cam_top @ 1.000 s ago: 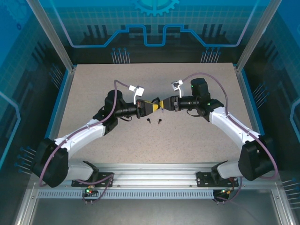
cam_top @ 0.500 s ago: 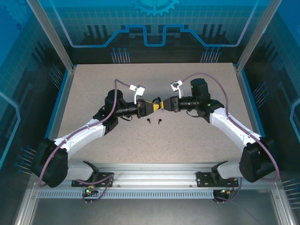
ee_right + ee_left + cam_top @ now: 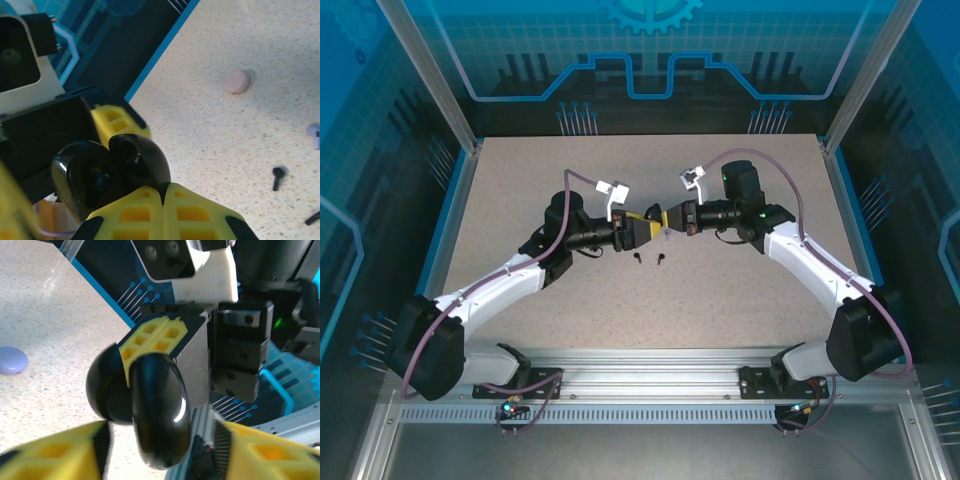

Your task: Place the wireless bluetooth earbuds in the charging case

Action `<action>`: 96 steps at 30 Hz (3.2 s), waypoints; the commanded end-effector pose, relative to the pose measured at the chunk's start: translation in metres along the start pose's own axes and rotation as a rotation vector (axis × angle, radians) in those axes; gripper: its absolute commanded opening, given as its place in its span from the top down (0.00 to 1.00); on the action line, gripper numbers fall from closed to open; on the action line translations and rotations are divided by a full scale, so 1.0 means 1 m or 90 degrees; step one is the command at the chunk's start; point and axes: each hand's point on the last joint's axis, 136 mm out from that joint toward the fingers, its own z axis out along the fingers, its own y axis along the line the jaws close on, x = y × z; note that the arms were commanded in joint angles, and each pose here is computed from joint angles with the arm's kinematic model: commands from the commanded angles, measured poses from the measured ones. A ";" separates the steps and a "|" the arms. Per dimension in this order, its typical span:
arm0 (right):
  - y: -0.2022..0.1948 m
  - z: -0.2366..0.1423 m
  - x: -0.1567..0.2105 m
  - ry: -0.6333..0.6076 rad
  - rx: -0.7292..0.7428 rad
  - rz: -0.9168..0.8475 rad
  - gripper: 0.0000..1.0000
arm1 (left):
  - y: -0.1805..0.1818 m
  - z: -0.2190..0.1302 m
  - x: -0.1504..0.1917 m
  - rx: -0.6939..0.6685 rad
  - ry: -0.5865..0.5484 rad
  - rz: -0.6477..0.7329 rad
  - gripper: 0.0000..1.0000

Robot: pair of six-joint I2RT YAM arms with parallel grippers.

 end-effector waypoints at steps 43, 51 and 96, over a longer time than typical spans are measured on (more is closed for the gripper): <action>-0.037 0.007 -0.001 0.145 0.124 -0.239 1.00 | 0.033 0.017 0.003 0.049 0.358 -0.024 0.43; -0.035 0.012 0.001 0.151 0.119 -0.239 1.00 | 0.032 0.026 0.006 0.060 0.369 -0.024 0.51; -0.037 -0.029 -0.016 0.065 0.233 -0.039 0.46 | 0.044 -0.036 -0.048 -0.081 0.059 0.100 1.00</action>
